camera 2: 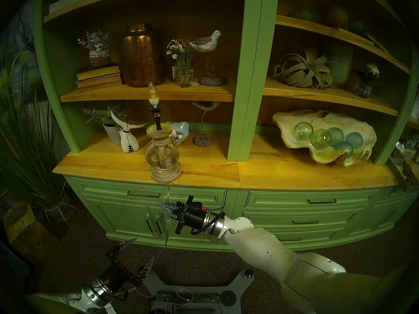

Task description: Grab cable and switch light on

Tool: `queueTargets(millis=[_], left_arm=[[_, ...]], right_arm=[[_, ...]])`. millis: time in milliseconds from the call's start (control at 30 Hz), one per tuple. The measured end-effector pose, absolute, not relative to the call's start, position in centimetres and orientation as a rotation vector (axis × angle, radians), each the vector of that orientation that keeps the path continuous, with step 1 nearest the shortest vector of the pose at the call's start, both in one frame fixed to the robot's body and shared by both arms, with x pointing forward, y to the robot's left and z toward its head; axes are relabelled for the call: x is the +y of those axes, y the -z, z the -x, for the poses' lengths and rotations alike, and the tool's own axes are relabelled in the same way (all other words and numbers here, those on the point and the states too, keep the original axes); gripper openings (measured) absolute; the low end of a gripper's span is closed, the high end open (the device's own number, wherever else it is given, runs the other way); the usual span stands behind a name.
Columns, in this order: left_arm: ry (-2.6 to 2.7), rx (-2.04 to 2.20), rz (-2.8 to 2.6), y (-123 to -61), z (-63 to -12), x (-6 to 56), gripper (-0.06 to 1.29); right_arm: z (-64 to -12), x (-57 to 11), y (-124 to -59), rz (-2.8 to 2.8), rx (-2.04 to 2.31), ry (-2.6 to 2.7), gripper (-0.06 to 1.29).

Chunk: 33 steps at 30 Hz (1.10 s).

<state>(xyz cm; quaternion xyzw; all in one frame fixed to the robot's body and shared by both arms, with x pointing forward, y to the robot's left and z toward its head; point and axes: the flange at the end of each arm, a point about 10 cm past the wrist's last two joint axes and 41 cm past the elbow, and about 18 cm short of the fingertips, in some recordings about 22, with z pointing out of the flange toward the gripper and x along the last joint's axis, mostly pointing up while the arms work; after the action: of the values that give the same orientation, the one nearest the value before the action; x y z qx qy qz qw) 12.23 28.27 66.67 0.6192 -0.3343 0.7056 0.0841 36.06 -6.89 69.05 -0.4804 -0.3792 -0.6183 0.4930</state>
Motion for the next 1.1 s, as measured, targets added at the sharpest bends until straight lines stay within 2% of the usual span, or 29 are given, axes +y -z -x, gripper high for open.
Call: queueTargets(millis=[667,1100], left_arm=[[-1.977,-1.035,-1.895,-65.7,-18.4,25.6,1.26],[-1.988,-0.843,-2.033,-66.8,-22.7,23.8,1.26]], right_arm=[[-36.2,-6.9,-69.3,1.158,-0.925,1.504,-0.04],[-36.2,-6.8,-69.3,1.155,-0.926,1.505,-0.04]])
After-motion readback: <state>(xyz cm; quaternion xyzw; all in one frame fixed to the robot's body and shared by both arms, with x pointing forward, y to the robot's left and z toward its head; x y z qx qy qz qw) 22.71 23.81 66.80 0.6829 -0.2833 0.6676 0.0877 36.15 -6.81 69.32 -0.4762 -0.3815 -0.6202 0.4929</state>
